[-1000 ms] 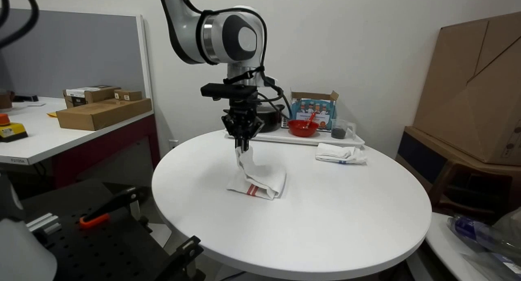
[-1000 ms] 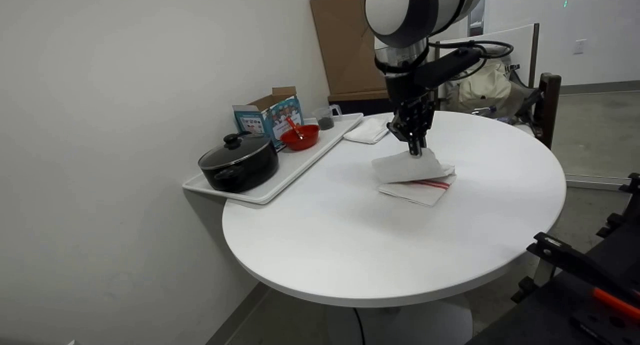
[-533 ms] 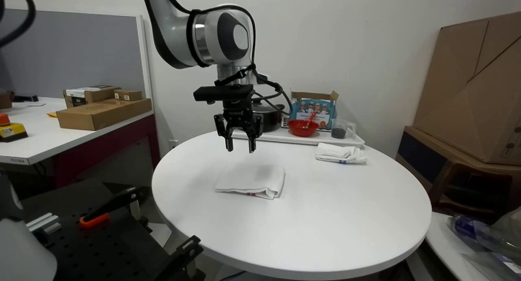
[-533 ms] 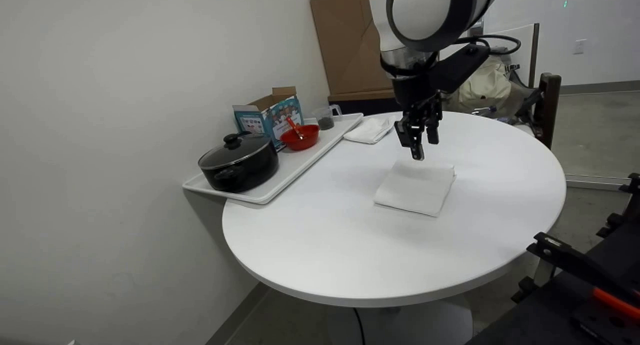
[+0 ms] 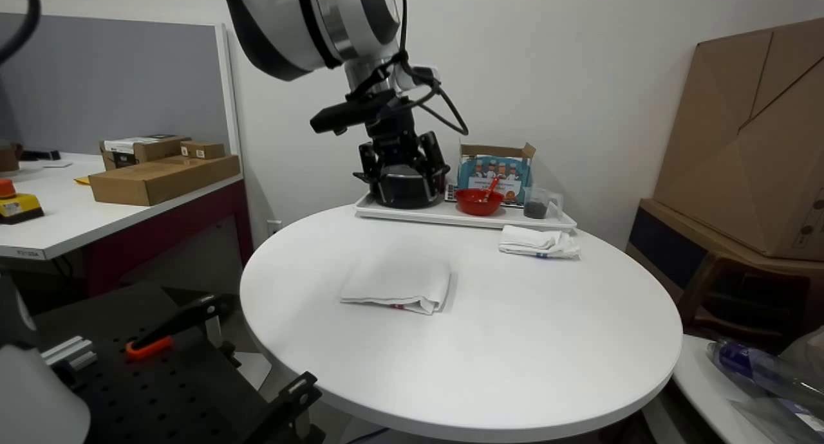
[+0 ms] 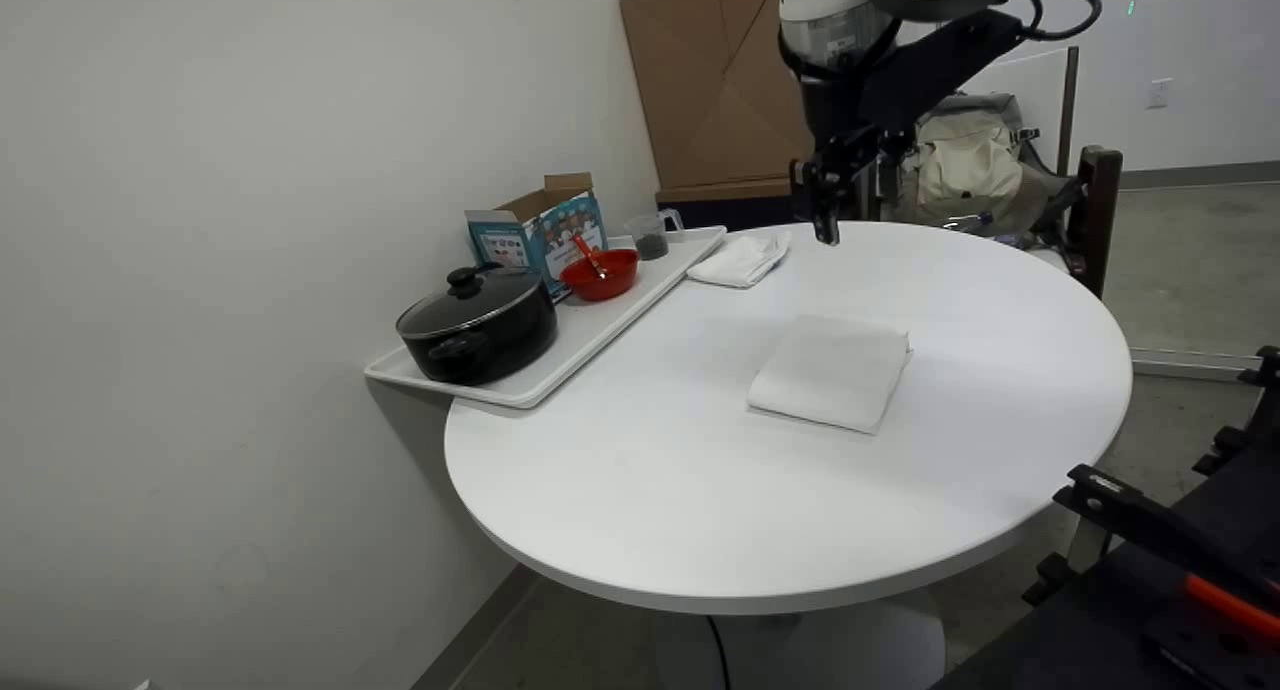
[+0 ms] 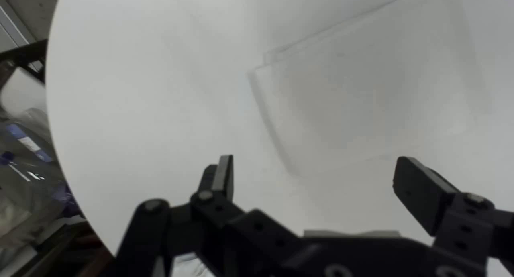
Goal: Fold the towel
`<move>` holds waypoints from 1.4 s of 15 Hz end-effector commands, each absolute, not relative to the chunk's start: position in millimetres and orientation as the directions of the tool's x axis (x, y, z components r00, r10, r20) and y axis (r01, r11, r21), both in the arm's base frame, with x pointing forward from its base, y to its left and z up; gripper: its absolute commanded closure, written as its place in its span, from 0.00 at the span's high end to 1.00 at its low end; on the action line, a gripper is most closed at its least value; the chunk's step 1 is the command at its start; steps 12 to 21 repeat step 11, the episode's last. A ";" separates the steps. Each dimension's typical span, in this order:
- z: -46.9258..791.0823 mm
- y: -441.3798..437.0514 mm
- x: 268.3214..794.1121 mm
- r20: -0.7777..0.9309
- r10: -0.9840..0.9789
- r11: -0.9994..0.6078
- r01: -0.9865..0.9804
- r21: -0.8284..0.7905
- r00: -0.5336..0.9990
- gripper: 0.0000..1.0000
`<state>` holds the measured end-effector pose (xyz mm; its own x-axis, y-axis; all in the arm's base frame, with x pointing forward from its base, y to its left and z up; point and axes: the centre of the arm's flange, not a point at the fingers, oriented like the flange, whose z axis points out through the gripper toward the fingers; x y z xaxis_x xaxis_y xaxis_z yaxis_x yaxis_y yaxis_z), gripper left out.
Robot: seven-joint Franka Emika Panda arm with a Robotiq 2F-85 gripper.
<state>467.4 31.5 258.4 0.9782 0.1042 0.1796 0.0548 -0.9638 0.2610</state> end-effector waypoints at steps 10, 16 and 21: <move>348.4 27.0 416.0 0.171 -0.135 -0.960 -0.172 0.223 0.976 1.00; 351.0 27.9 412.3 0.173 -0.135 -0.960 -0.172 0.223 0.976 1.00; 351.0 27.9 412.3 0.173 -0.135 -0.960 -0.172 0.223 0.976 1.00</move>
